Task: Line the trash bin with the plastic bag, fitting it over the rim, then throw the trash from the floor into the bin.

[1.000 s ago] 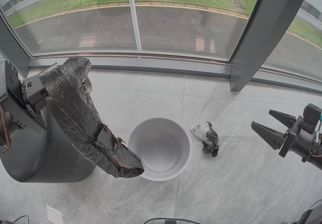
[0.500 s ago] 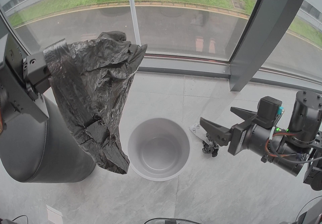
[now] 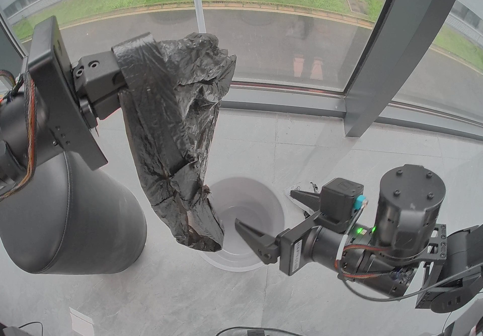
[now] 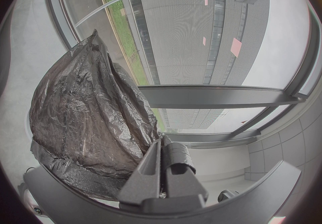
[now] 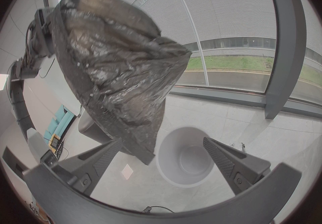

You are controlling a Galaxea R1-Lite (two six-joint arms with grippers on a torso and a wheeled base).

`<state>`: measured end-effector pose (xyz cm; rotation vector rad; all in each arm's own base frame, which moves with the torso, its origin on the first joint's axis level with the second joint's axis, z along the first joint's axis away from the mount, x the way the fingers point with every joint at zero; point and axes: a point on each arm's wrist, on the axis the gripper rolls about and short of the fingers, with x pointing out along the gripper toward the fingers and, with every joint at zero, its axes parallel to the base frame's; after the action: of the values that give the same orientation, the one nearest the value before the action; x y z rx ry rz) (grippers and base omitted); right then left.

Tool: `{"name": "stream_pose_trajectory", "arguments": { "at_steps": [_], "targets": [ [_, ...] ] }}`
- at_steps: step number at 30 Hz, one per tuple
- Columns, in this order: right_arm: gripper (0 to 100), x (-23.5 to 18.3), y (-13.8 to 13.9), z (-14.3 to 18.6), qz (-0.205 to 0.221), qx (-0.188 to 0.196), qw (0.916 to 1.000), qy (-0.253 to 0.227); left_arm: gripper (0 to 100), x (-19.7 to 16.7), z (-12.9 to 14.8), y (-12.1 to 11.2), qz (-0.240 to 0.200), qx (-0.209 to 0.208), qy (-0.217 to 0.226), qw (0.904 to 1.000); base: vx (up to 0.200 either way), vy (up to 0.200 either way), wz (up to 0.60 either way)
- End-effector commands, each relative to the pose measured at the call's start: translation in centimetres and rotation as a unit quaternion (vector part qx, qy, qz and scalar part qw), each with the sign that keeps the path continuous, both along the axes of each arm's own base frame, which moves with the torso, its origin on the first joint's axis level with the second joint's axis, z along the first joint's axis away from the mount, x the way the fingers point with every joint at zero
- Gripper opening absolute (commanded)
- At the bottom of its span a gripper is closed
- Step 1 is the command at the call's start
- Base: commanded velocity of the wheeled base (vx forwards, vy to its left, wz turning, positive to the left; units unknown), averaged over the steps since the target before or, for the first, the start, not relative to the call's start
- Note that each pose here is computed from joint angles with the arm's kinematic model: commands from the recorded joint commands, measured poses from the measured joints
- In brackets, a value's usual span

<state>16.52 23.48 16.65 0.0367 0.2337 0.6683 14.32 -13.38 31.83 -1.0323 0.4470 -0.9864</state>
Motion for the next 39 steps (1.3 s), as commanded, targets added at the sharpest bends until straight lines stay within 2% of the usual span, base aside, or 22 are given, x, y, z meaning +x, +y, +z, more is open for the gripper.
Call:
{"name": "stream_pose_trajectory", "arguments": {
  "at_steps": [1,9,14,17,23,28,34,39],
  "targets": [
    [100,-0.1,2.2,-2.1,0.012,-0.028,0.9994,0.016,0,0.3,-0.1,-0.6,-0.005,0.003,0.005,1.0000,0.000,0.000,0.00],
    [100,-1.0,4.2,-4.4,0.036,-0.040,0.9984,0.018,0,0.2,0.3,-0.7,0.000,-0.002,0.000,1.0000,0.000,0.000,0.00],
    [100,0.0,5.4,-6.2,0.013,-0.054,0.9982,0.023,0,0.1,0.4,-0.6,-0.002,-0.003,-0.001,1.0000,0.000,0.000,0.00],
    [100,1.0,6.7,-7.4,-0.031,-0.046,0.9985,0.001,0,-0.1,0.5,-0.6,-0.006,-0.004,-0.002,1.0000,0.000,0.000,0.00],
    [100,2.6,7.5,-7.4,-0.057,-0.050,0.9967,-0.031,0,-0.5,0.6,-0.3,-0.007,-0.007,-0.006,0.9999,0.000,0.000,0.00],
    [100,3.2,7.9,-6.7,-0.061,-0.038,0.9966,-0.041,0,-0.5,0.5,-0.3,-0.007,-0.006,-0.003,1.0000,0.000,0.000,0.00],
    [100,4.1,8.5,-7.6,-0.061,-0.065,0.9944,-0.056,0,-0.6,0.5,-0.2,-0.008,-0.009,0.002,0.9999,0.000,0.000,0.00],
    [100,4.4,8.9,-8.2,-0.060,-0.063,0.9931,-0.078,0,-0.7,0.6,-0.1,-0.009,-0.010,0.000,0.9999,0.000,0.000,0.00]
  ]
}}
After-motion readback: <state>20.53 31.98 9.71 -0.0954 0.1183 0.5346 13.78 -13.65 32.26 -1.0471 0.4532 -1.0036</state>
